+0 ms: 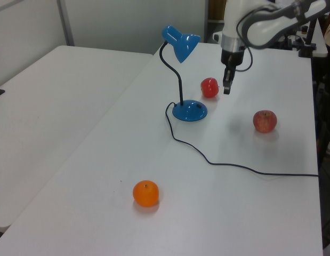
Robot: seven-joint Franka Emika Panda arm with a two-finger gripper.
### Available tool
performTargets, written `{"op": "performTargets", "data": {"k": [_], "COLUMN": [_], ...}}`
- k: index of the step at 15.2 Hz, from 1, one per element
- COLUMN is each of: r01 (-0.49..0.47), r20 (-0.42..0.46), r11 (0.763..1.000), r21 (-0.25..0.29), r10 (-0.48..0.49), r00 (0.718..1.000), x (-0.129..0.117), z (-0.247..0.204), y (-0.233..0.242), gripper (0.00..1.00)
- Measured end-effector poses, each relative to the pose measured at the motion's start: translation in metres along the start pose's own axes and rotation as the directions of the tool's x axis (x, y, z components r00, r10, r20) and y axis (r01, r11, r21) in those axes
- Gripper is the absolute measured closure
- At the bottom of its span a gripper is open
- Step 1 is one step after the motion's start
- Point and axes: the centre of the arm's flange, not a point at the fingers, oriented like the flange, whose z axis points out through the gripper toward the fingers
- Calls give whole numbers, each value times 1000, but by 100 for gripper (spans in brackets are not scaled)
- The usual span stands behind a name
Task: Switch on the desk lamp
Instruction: 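Move the gripper down toward the switch on the blue lamp's base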
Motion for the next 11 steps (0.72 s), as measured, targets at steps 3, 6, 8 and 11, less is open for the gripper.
{"op": "performTargets", "data": {"k": [3, 6, 8, 11], "r01": [-7, -9, -14, -15], "r20": [-59, -131, -179, -241], "r11": [1000, 1000, 1000, 1000], "r21": [-2, -6, -7, -10], "r10": [7, 8, 12, 12], "r00": [998, 991, 984, 971], "x": [10, 21, 27, 35], "z": [25, 44, 52, 64], "y": [5, 6, 6, 7], "gripper": [99, 99, 99, 99]}}
